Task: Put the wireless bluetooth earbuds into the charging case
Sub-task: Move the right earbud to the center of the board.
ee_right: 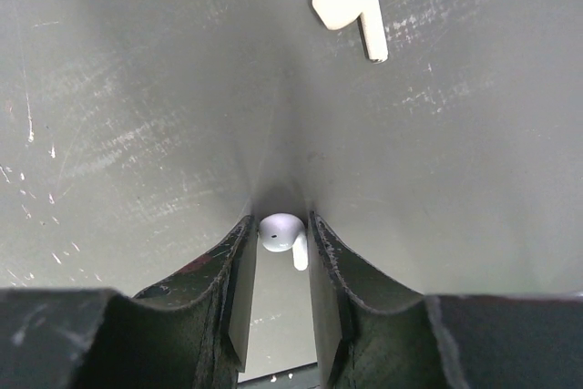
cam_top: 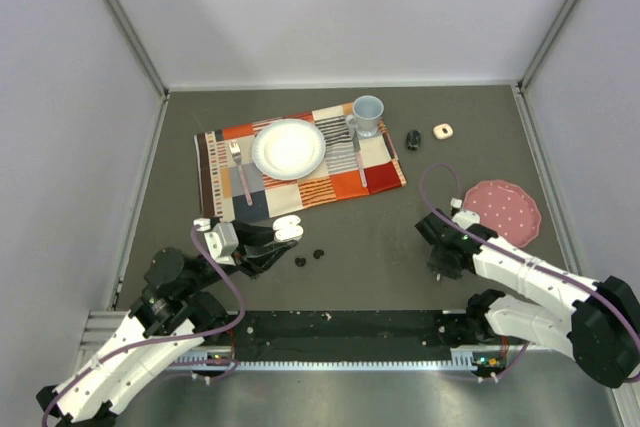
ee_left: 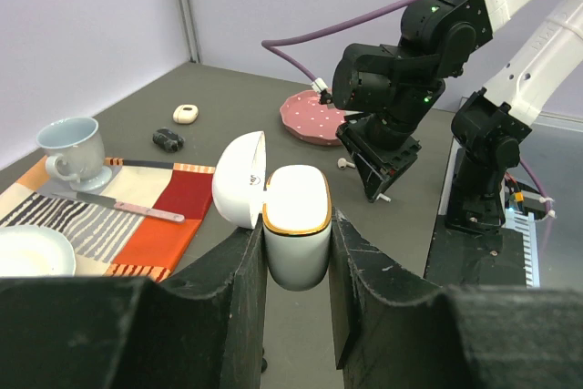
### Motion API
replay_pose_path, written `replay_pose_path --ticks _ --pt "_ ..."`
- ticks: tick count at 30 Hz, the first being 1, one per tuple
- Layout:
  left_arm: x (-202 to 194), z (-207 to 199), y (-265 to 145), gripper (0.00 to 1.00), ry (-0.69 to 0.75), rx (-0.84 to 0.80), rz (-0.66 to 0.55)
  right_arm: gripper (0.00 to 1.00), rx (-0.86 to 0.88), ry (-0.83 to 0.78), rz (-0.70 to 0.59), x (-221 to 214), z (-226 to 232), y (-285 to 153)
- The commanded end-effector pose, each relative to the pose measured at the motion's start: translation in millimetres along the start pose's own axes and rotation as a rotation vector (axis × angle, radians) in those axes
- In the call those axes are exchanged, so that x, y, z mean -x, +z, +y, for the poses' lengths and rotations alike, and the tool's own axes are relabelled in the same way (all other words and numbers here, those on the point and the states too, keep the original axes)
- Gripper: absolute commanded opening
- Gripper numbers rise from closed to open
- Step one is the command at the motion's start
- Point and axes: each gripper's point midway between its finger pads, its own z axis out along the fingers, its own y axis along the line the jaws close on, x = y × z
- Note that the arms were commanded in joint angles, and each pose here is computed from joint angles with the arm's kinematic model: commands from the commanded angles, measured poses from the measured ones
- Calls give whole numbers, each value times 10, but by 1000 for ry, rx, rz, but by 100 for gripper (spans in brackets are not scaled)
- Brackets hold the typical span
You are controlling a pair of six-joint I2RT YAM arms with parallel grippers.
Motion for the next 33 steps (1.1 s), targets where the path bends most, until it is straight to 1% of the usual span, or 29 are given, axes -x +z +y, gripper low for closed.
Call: replay_pose_path --ticks 1,2,4,5,7,8,9,11,12,20,22,28,29,33 --pt "187 -30 26 0 11 -15 -49 29 -5 1 -60 121 14 -28" --pt "194 -32 22 0 12 -16 -52 29 -9 -7 -57 119 11 -24" --pt "190 -31 21 0 12 -16 -50 37 -12 -9 -55 121 14 -25" --pt "194 -37 22 0 12 -19 -51 39 -17 -13 -54 121 13 -18" --pt "190 -34 21 0 12 -17 -50 39 -20 -15 -56 134 20 -20" --pt "190 -34 22 0 11 -17 -49 39 -23 -19 -58 139 16 -21" --pt "183 -30 23 0 11 -15 -47 36 -25 -23 -56 136 12 -17" --pt "190 -34 23 0 11 -17 -49 35 -25 -22 -60 148 17 -16" --pt "194 -32 23 0 12 -16 -50 31 -24 -25 -59 144 19 -17" --pt "191 -28 22 0 11 -14 -49 28 -17 -26 -49 123 26 -12" --pt "191 -31 23 0 11 -15 -49 23 -12 -25 -56 134 33 -19" --pt "191 -29 22 0 10 -14 -49 22 19 7 -72 176 97 -48" --pt "187 -27 24 0 9 -14 -47 18 33 19 -79 195 133 -51" --pt "187 -34 25 0 8 -17 -47 17 58 44 -92 236 214 -41"
